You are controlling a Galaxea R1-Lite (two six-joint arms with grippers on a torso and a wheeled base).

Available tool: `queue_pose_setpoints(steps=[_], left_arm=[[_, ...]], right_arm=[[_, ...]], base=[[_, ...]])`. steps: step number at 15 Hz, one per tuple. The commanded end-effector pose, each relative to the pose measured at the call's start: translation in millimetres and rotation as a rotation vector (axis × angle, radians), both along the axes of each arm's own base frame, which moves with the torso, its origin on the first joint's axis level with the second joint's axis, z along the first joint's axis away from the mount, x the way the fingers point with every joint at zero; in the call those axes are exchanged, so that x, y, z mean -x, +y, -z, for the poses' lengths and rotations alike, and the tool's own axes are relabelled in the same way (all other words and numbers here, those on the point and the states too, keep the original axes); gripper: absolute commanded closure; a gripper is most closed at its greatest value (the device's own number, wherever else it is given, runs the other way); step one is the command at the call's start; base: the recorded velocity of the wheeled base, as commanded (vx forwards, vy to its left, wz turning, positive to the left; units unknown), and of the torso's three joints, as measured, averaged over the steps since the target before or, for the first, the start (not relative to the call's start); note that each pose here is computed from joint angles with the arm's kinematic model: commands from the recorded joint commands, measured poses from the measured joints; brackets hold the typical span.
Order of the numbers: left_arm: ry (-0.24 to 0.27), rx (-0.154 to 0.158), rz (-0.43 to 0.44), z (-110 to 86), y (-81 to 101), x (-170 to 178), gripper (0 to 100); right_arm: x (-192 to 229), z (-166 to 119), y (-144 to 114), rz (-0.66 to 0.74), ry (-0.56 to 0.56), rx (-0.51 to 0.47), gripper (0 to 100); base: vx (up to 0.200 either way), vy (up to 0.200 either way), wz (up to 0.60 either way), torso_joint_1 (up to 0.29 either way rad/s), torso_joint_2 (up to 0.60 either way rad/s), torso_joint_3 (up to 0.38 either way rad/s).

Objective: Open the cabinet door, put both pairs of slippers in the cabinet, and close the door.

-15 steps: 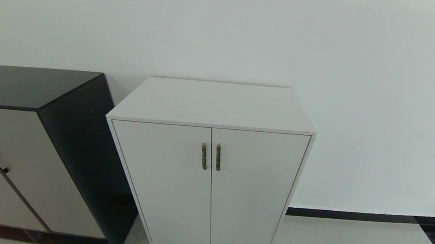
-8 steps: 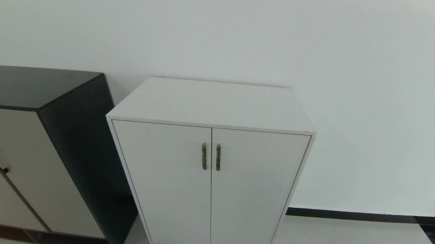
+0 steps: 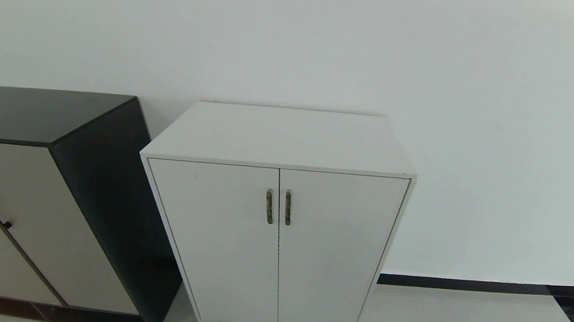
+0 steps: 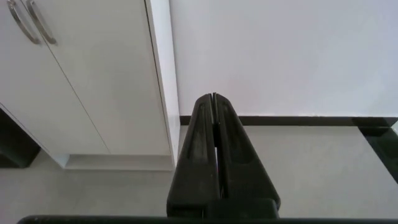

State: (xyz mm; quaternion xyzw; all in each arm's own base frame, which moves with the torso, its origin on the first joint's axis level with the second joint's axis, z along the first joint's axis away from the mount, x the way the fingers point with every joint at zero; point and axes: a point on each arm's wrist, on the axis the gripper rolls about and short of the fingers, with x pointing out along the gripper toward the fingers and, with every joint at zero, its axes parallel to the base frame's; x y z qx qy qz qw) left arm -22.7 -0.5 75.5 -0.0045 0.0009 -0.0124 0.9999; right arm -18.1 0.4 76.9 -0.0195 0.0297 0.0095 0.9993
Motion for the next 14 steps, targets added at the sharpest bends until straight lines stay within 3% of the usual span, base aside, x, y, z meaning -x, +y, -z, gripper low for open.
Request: queue_pose_setpoints(steps=[1,14], left_arm=[[0.000,0.000,0.001,0.0,0.0,0.0,100],[0.001,-0.004,0.001,0.0,0.0,-0.1,100]], right_arm=[[4.7,1.4,0.0,0.000,-0.060,-0.006,100],[4.7,1.4,0.0,-0.001,-0.059,-0.021,100]], base=[[0.000,0.000,0.00,0.000,0.00,0.000],[0.000,0.000,0.00,0.000,0.00,0.000]])
